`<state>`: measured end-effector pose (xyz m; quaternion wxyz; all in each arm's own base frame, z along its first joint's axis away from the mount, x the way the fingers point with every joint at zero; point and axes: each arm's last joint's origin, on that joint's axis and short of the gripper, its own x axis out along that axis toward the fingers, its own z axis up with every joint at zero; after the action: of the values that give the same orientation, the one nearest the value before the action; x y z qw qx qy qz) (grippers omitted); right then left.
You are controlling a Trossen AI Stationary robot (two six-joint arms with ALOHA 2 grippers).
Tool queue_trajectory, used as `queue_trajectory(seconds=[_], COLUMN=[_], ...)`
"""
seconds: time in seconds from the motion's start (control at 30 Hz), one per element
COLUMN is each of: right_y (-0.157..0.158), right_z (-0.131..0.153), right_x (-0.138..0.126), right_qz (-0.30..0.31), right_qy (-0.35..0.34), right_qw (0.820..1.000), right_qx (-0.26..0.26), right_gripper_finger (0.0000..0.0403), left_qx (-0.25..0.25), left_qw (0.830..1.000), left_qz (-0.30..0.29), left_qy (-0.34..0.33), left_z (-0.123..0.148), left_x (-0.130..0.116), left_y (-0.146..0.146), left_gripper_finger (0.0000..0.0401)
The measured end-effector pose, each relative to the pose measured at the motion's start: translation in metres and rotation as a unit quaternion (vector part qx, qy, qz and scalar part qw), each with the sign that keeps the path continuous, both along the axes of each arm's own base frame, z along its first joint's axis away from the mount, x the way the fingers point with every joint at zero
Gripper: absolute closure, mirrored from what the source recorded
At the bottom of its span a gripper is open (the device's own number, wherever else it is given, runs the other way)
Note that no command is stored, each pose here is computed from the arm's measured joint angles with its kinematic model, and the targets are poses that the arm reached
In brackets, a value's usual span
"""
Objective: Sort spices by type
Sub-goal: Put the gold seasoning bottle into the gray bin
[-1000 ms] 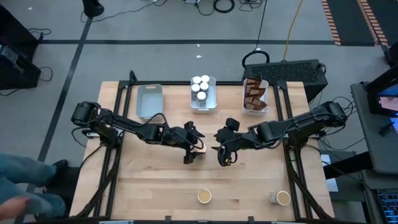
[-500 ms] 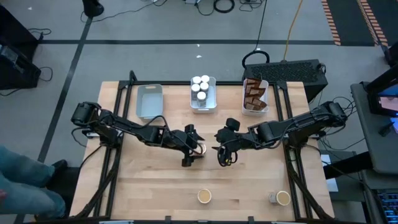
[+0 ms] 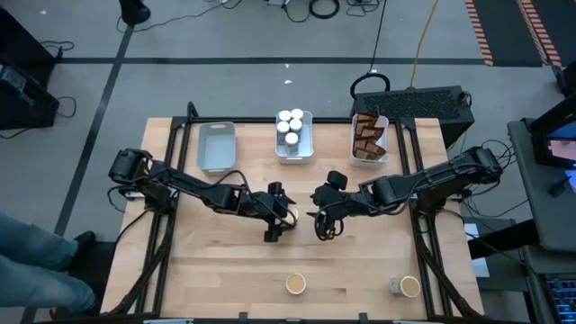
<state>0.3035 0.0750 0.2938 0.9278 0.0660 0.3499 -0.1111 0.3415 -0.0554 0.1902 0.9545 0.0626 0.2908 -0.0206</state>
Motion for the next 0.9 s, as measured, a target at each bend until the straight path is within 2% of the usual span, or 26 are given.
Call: queue_trajectory(seconds=[0.3,0.9], right_y=[0.000,0.000], right_z=[0.000,-0.001], right_x=[0.000,-0.001], right_qz=[-0.001,-0.001], right_qy=[0.000,0.004], right_qw=[1.000,1.000], right_qx=[0.001,0.000], right_gripper_finger=[0.0177,0.0177], left_qx=[0.004,0.004], left_qw=[1.000,1.000], left_qz=[0.004,0.005], left_qy=[0.024,0.025], left_z=[-0.006,-0.009], left_x=[-0.001,0.000], left_y=[0.001,0.001], left_gripper_finger=[0.0028,0.0029])
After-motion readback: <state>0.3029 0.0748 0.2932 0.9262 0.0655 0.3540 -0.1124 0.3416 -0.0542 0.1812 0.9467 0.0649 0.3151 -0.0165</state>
